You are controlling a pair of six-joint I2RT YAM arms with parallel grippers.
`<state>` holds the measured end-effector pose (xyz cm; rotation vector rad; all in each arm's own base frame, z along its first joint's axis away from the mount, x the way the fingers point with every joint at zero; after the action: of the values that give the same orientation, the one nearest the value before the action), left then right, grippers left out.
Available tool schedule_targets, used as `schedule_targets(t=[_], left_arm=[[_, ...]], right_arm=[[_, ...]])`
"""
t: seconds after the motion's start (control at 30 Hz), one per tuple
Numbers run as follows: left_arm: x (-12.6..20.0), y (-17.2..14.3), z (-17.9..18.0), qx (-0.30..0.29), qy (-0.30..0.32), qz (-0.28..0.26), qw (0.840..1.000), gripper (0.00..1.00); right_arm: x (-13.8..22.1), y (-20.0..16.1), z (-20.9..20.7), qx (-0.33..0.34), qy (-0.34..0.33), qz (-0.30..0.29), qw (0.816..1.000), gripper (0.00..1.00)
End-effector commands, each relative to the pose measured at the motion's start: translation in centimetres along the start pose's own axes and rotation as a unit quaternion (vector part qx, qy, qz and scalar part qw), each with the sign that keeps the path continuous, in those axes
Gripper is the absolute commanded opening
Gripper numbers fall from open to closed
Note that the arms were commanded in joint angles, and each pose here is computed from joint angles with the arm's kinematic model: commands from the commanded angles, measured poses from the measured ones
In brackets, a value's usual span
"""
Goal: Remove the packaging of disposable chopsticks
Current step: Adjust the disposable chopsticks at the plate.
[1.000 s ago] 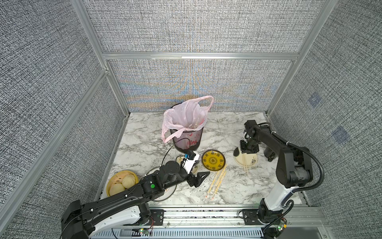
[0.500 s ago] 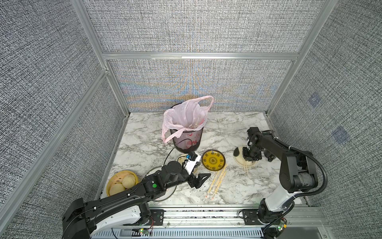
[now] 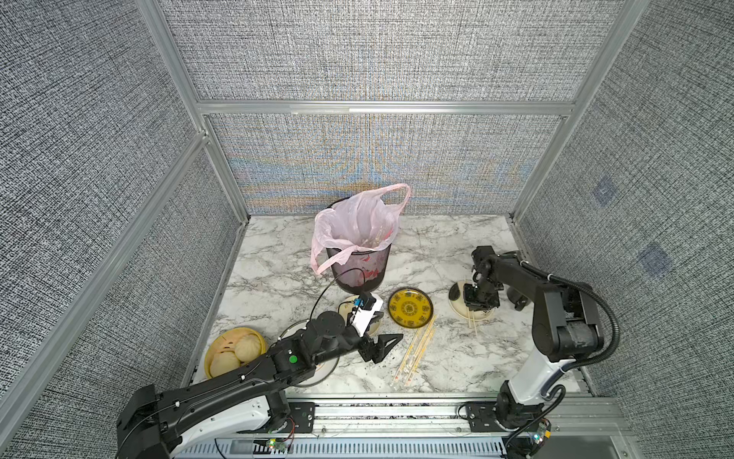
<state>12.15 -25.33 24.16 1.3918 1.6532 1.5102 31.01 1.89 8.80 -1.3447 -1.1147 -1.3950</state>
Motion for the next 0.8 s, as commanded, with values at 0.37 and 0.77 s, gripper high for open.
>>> schedule_targets(t=[0.37,0.77], left_arm=[[0.1,0.5,-0.2,-0.001,-0.004,-0.014,1.0,0.83],[0.3,0.5,-0.1,-0.001,-0.003,-0.017,1.0,0.83]], right_arm=[[-0.2,0.2,-0.3,-0.006,-0.011,0.002,1.0,0.09],[1.3,0.3,-0.6,-0.006,-0.012,-0.035,0.999,0.02]])
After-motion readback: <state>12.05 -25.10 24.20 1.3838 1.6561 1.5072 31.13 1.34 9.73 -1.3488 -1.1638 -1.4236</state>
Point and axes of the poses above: each gripper's point midway between its finger pads, its own x axis back along the fingers, its own z axis along the line the jaws close on, y = z × x, the point moved 6 cm from there along x, back along the fingers, and after that the axes turned 4 degrees about -x, right-handed, at the moved point
